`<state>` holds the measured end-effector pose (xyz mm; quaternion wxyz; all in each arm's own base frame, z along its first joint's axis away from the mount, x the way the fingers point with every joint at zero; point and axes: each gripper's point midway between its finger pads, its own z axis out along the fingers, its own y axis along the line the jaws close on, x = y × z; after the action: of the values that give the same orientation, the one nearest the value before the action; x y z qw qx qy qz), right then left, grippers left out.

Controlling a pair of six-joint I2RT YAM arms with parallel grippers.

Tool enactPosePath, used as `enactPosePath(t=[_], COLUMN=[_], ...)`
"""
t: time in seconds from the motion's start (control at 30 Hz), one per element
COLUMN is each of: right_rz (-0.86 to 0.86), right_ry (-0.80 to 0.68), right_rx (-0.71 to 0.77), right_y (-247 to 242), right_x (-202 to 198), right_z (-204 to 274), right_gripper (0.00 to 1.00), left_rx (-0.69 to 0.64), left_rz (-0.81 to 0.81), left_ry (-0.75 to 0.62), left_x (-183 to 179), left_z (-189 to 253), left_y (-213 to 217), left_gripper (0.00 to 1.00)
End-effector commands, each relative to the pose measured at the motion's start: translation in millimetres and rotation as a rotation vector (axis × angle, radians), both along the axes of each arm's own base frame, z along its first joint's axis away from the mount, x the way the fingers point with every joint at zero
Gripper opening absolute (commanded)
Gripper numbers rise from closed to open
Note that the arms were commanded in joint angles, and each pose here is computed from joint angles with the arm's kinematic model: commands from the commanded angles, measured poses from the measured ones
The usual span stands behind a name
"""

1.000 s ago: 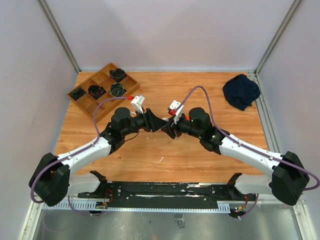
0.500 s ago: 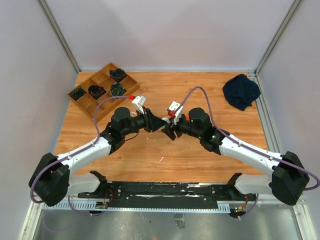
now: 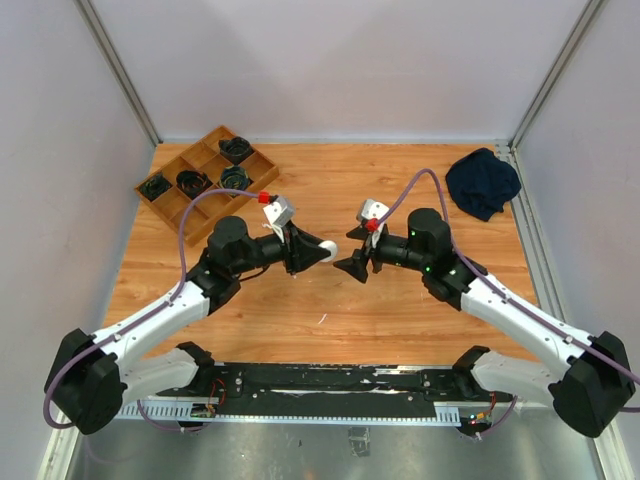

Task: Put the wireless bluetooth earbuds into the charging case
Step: Pick up the charging case at the center of the board.

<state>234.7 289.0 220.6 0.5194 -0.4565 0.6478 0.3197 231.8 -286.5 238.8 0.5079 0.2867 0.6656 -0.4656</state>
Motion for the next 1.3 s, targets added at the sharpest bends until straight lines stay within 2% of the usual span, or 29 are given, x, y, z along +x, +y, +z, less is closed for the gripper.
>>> enactPosePath(t=[0.0,0.27,0.47,1.0,1.27], right_rz=[0.153,0.312,0.369,0.4,0.416], right_ry=[-0.008,-0.063,-0.075,-0.036,-0.025], right_rx=[0.122,0.211,0.232,0.321,0.35], right_y=[-1.6,4.0,6.4,14.0,16.0], right_x=[-21.5,-45.5,-53.9,-56.5,-58.5], right_z=[19.8,38.7,44.4,54.4,60.5], right_gripper=[0.74,0.71,0.63,0.45,0.4], left_rx=[-0.002,-0.026,-0.056,-0.118,-0.114], left_rz=[-0.135,-0.265,-0.322,-0.317,-0.308], left_ry=[-0.173,-0.249,-0.298,-0.348,-0.338], left_x=[-19.2,-41.5,-53.3,-60.2,-58.8], left_z=[30.9,44.5,56.1,71.4,67.9], left_y=[-4.5,-8.0,-8.5,-6.4,-8.4], left_gripper=[0.12,0.12,0.13,0.12,0.12])
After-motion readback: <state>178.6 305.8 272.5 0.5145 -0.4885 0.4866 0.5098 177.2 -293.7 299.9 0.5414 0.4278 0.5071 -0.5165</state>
